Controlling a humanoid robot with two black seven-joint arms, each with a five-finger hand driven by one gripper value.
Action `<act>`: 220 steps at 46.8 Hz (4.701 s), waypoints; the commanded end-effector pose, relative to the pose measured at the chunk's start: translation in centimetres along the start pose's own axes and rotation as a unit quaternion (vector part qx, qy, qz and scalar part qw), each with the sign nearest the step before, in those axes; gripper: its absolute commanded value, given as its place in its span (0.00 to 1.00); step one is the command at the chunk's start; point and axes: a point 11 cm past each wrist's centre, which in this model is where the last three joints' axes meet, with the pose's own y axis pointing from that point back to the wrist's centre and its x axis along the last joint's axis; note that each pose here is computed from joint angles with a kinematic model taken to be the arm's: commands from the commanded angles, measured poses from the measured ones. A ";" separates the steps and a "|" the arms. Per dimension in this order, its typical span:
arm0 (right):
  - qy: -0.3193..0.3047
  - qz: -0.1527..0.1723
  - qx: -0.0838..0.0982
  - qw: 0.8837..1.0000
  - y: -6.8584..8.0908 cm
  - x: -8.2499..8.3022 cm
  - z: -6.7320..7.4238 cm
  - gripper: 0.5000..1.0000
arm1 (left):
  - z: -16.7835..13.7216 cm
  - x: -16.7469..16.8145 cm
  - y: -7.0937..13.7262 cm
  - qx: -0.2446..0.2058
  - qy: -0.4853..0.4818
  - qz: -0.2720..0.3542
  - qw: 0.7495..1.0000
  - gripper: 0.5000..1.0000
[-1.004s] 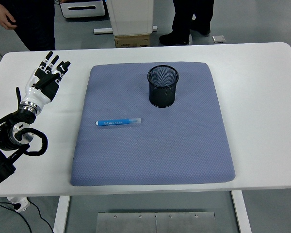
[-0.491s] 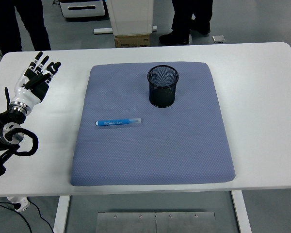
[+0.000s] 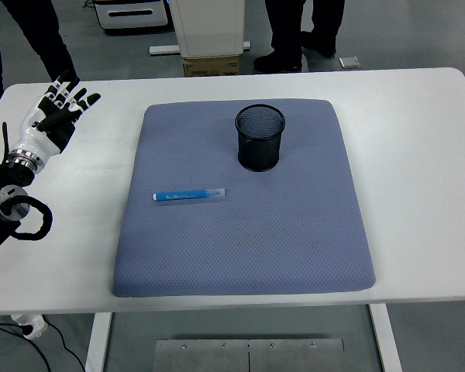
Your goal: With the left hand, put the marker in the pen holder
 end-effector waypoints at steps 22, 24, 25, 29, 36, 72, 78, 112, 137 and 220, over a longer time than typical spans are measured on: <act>0.000 0.000 -0.001 1.000 0.0 0.0 0.0 1.00 | 6.4 1.6 1.1 -0.001 -0.101 -0.033 0.994 1.00; 0.000 0.000 0.000 1.000 0.0 0.0 0.0 1.00 | 6.5 1.6 1.2 0.000 -0.100 -0.038 0.994 1.00; 0.000 0.000 0.000 1.000 0.0 0.0 0.0 1.00 | 6.4 1.6 1.2 0.002 -0.101 -0.040 0.994 1.00; 0.000 0.000 0.000 1.000 0.0 0.0 0.0 1.00 | 5.7 1.1 1.1 0.020 -0.119 -0.050 0.991 1.00; 0.000 0.000 0.000 1.000 0.0 0.0 0.0 1.00 | 4.6 -1.2 1.0 0.074 -0.193 -0.098 0.973 1.00; 0.000 0.000 0.000 1.000 0.0 0.0 0.0 1.00 | 2.2 -9.1 1.1 0.147 -0.517 -0.318 0.781 1.00; 0.000 0.000 0.000 1.000 0.0 0.0 0.0 1.00 | 1.3 -10.4 0.9 0.145 -0.541 -0.342 0.754 1.00; 0.000 0.000 0.000 1.000 0.0 0.0 0.0 1.00 | -2.2 -13.6 0.1 0.147 -0.585 -0.373 0.705 1.00; 0.000 -0.001 0.000 1.000 0.0 0.0 0.0 1.00 | -2.8 -13.4 0.4 0.150 -0.579 -0.378 0.706 0.97; 0.000 0.000 0.000 1.000 0.0 0.0 0.0 1.00 | -4.8 -15.0 0.8 0.121 -0.621 -0.404 0.661 0.42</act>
